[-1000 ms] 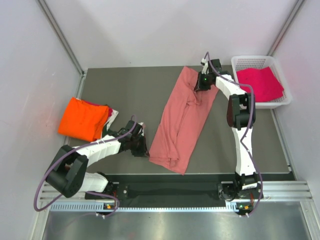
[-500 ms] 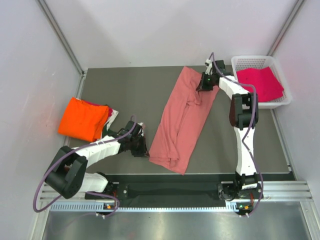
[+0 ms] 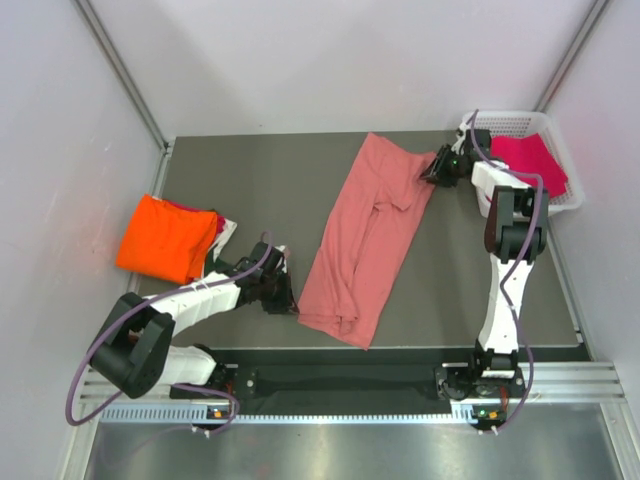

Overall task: Fold and stack the t-shirts
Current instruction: Fold the tshirt

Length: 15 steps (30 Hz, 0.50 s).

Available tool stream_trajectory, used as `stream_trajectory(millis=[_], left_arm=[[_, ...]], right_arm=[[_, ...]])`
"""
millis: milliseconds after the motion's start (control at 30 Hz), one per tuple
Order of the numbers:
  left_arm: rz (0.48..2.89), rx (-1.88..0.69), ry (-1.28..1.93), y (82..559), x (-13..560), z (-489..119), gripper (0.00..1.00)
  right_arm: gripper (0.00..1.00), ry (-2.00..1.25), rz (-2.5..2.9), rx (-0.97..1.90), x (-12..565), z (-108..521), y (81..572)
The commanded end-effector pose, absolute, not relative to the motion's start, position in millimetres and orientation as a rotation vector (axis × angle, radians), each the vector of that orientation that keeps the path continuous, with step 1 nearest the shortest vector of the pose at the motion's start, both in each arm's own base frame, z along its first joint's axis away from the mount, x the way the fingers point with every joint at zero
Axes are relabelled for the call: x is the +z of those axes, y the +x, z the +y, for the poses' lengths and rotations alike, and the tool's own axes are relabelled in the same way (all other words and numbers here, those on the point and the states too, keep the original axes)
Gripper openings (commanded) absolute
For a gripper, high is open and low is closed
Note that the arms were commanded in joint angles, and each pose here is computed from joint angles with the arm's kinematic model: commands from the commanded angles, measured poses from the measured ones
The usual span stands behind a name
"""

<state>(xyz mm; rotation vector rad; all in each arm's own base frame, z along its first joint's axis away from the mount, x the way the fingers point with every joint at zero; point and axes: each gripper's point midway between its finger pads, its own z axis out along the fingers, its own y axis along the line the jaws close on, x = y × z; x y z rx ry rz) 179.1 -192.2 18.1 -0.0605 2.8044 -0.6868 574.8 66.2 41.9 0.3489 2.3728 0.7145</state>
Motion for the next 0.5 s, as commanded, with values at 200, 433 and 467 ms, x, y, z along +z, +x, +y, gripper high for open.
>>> stream_trajectory(millis=[200, 433, 467], left_arm=[[2.833, -0.622, -0.077, 171.6, 10.2, -180.9, 0.00], [2.833, -0.624, -0.083, 171.6, 10.1, -180.9, 0.00], [2.832, -0.625, -0.081, 171.9, 10.1, -181.0, 0.00]], right_arm=[[0.52, 0.295, 2.173, 0.731, 111.0, 66.7, 591.1], [0.52, 0.320, 2.186, 0.761, 98.0, 68.9, 605.6], [0.51, 0.318, 2.177, 0.768, 100.7, 69.5, 609.2]])
